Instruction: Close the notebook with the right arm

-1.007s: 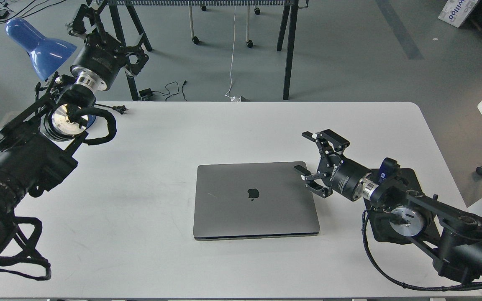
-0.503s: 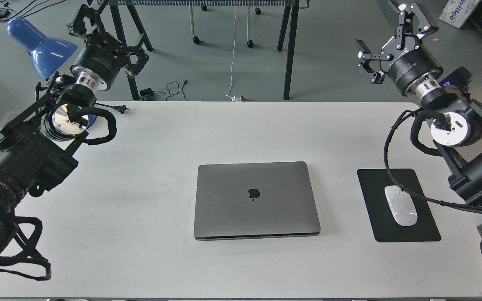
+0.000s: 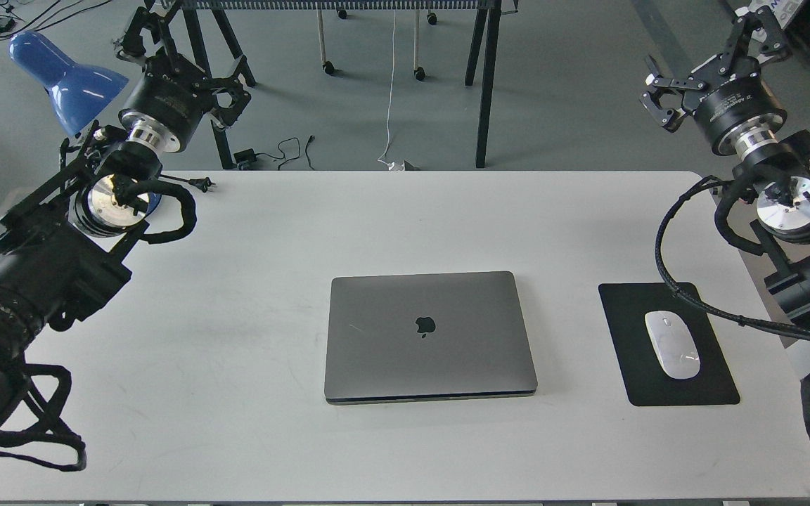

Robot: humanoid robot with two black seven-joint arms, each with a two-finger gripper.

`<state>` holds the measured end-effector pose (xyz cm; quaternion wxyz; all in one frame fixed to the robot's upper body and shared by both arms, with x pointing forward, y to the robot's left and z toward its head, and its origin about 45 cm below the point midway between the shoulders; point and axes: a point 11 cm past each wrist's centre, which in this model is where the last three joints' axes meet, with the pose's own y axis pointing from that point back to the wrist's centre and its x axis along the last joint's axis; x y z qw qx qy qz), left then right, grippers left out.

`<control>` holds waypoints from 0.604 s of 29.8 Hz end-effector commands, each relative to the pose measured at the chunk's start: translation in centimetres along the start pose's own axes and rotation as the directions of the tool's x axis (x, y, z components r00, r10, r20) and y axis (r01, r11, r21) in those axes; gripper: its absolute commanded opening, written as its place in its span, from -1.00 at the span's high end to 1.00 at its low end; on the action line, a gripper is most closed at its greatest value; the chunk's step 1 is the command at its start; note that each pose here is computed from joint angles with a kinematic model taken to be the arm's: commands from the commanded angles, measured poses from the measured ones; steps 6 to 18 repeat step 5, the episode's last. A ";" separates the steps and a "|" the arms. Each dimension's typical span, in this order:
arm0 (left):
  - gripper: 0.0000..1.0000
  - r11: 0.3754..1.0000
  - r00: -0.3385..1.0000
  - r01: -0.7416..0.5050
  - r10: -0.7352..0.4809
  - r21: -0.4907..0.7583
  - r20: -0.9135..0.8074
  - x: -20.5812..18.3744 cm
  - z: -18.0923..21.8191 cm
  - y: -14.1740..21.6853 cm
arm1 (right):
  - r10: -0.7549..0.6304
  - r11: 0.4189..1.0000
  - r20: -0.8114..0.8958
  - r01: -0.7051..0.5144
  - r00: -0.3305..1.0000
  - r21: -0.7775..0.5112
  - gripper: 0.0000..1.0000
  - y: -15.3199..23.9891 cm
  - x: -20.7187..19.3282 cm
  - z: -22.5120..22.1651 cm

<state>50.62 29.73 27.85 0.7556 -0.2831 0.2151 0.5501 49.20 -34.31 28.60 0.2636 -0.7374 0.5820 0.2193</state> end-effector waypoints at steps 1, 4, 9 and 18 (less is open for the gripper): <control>-1.00 1.000 1.000 0.000 0.000 0.000 0.001 0.0 0.0 0.0 | -0.002 1.000 0.009 0.002 1.000 -0.004 -1.00 -0.2 -0.3 0.5; -1.00 1.000 1.000 0.000 0.000 0.000 0.001 0.0 0.0 0.0 | -0.010 1.000 0.010 0.011 1.000 -0.003 -1.00 -0.2 -0.5 0.5; -1.00 1.000 1.000 0.000 0.000 0.000 0.001 0.0 0.0 0.0 | -0.007 1.000 0.005 0.007 1.000 -0.010 -1.00 -0.2 -0.4 0.7; -1.00 1.000 1.000 0.000 0.000 0.000 0.001 0.0 0.0 0.0 | -0.007 1.000 0.005 0.007 1.000 -0.010 -1.00 -0.2 -0.4 0.7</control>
